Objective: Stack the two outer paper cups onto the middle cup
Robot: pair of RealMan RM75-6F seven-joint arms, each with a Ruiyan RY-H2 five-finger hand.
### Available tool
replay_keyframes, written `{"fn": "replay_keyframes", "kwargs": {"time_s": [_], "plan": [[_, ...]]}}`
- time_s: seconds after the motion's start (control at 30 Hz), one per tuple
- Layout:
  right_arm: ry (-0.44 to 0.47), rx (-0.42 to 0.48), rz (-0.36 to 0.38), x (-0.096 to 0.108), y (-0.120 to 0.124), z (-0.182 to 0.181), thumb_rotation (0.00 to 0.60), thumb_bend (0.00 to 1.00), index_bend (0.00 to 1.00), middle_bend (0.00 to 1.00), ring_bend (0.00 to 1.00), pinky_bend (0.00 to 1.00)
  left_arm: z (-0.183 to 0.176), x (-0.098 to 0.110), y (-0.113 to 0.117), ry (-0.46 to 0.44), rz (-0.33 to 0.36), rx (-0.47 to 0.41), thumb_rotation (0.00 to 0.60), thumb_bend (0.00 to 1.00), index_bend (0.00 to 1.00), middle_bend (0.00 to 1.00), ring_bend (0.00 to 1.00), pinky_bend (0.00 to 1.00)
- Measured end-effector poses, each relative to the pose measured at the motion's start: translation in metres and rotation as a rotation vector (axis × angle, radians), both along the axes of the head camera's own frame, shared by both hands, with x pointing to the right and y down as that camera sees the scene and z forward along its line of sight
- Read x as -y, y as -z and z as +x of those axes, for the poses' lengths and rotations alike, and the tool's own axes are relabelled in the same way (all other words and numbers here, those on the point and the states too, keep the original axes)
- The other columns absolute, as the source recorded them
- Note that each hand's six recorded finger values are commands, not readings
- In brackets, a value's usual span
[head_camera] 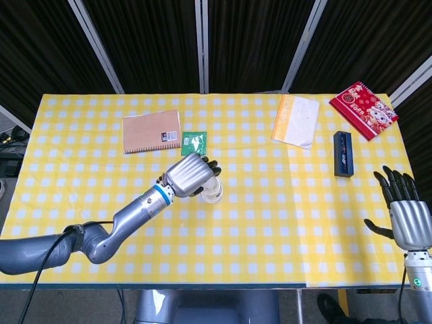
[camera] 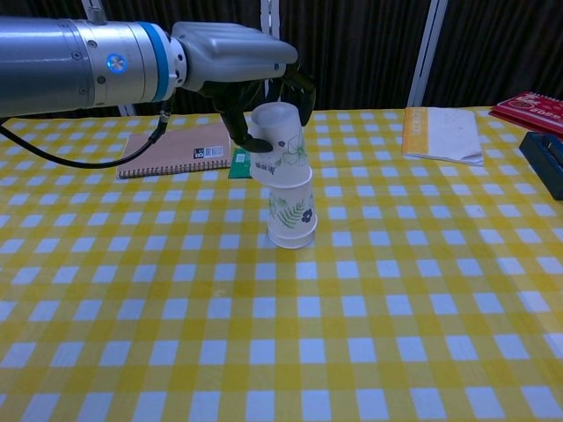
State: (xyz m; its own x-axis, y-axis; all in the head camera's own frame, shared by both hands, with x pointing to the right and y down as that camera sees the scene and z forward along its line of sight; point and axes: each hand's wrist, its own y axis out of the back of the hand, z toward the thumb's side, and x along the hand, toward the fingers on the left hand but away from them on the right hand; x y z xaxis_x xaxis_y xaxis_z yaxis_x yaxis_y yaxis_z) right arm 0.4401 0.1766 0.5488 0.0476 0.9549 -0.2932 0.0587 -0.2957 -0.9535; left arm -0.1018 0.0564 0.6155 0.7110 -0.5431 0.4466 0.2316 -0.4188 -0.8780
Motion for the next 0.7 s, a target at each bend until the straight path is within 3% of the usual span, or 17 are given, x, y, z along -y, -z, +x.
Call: {"fn": "replay_keyframes", "kwargs": {"time_s": [0.3,0.5,0.6,0.7], "plan": [[-0.006,0.008,0.010,0.002,0.003,0.002,0.600,0.00,0.03,0.00,0.00,0.00,0.004,-0.002,0.000,-0.036,0.039,0.025,0.600,0.37,0.35,0.30,0.41,0.51],[-0.001,0.013,0.011,0.001,0.003,0.001,0.600,0.00,0.03,0.00,0.00,0.00,0.008,-0.005,-0.010,-0.027,0.029,0.035,0.600,0.37,0.33,0.29,0.40,0.51],[0.000,0.015,0.010,0.001,0.003,0.001,0.600,0.00,0.03,0.00,0.00,0.00,0.008,-0.005,-0.012,-0.021,0.021,0.034,0.600,0.37,0.28,0.21,0.33,0.48],[0.000,0.016,0.010,0.002,0.003,0.001,0.600,0.00,0.03,0.00,0.00,0.00,0.008,-0.006,-0.014,-0.028,0.026,0.041,0.600,0.33,0.16,0.09,0.21,0.39]]}}
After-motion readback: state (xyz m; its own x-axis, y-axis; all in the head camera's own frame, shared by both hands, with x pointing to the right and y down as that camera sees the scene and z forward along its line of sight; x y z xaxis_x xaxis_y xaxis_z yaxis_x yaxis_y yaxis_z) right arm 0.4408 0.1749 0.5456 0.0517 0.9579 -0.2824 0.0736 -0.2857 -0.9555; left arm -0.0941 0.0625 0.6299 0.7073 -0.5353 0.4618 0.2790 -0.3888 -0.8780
